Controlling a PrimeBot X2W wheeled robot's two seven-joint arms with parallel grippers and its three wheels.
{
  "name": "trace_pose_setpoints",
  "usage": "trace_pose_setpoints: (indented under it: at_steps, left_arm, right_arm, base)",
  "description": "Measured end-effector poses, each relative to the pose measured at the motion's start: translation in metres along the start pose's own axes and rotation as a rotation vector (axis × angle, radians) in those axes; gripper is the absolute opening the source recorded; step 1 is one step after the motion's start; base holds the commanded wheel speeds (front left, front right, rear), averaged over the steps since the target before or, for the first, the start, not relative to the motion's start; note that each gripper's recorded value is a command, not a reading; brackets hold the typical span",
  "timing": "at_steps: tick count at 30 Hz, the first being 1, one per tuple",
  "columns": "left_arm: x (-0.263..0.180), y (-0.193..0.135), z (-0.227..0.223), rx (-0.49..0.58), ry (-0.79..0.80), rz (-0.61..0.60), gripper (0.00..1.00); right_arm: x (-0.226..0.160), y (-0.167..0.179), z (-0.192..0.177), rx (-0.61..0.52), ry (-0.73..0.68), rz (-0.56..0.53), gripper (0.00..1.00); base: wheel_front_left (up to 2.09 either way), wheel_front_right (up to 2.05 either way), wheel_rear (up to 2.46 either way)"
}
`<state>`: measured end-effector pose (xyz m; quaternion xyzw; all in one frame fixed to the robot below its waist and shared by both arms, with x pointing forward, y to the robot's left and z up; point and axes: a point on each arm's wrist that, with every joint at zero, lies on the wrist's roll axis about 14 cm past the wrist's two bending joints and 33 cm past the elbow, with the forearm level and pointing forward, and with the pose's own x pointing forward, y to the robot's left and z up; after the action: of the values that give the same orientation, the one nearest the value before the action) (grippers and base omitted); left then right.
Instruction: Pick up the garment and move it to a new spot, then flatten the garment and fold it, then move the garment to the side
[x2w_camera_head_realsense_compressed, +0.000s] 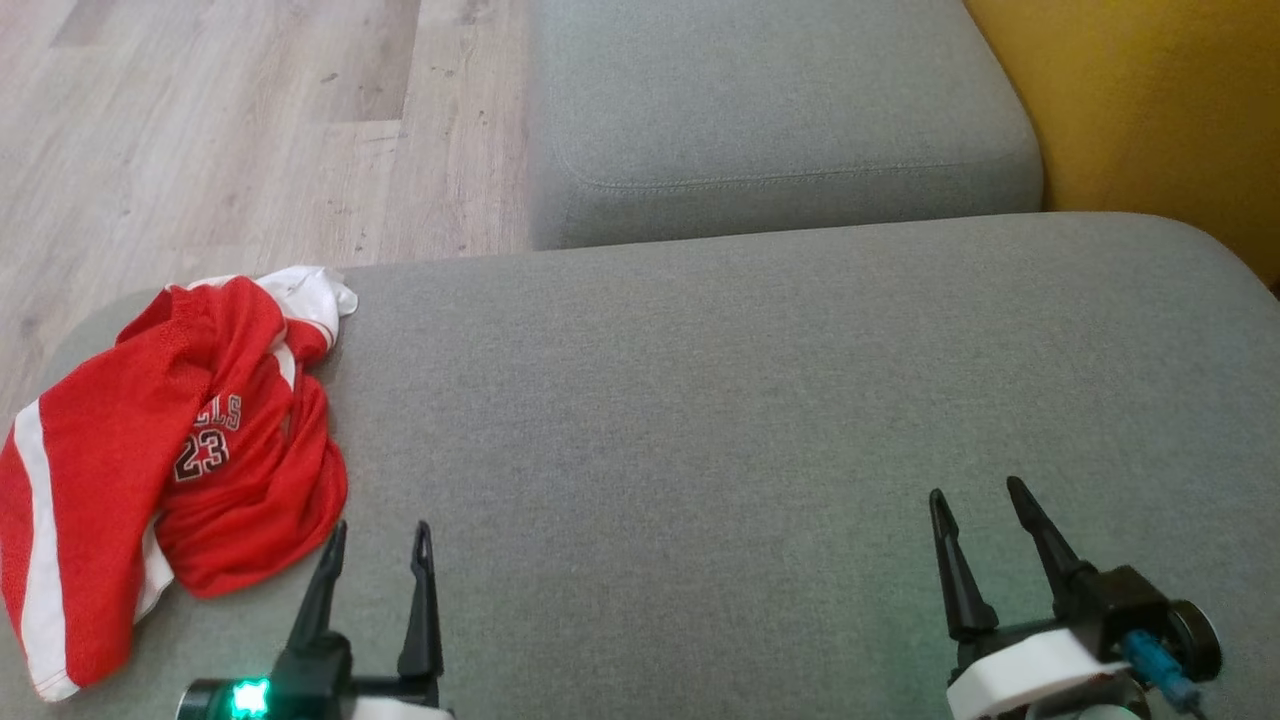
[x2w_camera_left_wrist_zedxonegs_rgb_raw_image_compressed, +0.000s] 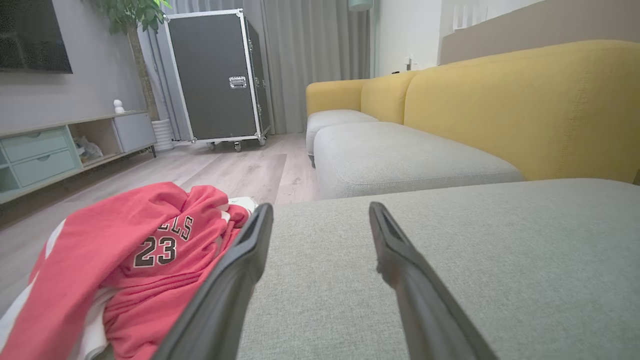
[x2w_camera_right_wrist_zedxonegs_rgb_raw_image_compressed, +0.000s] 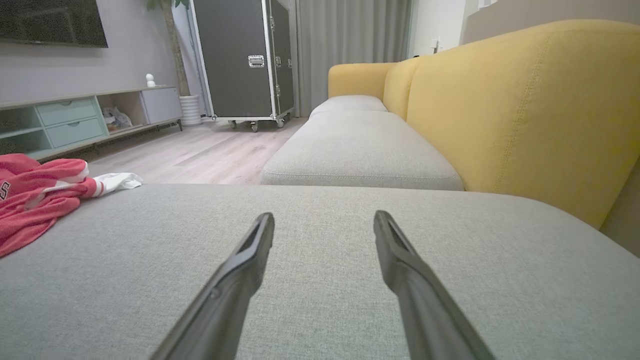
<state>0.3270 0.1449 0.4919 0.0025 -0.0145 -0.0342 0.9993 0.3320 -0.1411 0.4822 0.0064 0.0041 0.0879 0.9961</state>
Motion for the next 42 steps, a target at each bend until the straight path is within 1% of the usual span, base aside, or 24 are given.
trace_pose_setpoints:
  at_steps: [5, 18, 22, 30, 35, 40, 42]
  left_arm:
    - [-0.004, -0.004, -0.004, 0.058, 0.003, -0.019, 1.00]
    - [-0.006, -0.002, -0.008, 0.061, 0.015, -0.015, 1.00]
    - [-0.011, 0.005, -0.009, 0.064, 0.016, 0.012, 1.00]
    - [-0.027, 0.037, -0.005, 0.067, 0.004, 0.129, 1.00]
    - [-0.050, 0.074, 0.002, 0.066, -0.016, 0.274, 1.00]
    - [-0.081, 0.106, 0.003, 0.073, -0.017, 0.405, 1.00]
    - [-0.096, 0.121, 0.004, 0.077, -0.019, 0.476, 1.00]
  right_arm:
    - [-0.001, 0.004, 0.002, -0.059, -0.014, 0.020, 1.00]
    - [0.000, 0.005, -0.001, -0.062, -0.003, 0.025, 1.00]
    - [0.001, 0.009, -0.005, -0.063, 0.008, 0.041, 1.00]
    - [0.015, 0.038, -0.011, -0.073, 0.031, 0.145, 1.00]
    - [0.030, 0.075, -0.012, -0.075, 0.037, 0.266, 1.00]
    - [0.043, 0.109, -0.013, -0.084, 0.041, 0.375, 1.00]
    - [0.047, 0.123, -0.014, -0.087, 0.041, 0.418, 1.00]
  base:
    - [0.00, 0.00, 0.00]
    - [0.00, 0.00, 0.00]
    - [0.00, 0.00, 0.00]
    - [0.00, 0.00, 0.00]
    - [0.00, 0.00, 0.00]
    - [0.00, 0.00, 0.00]
    - [0.00, 0.00, 0.00]
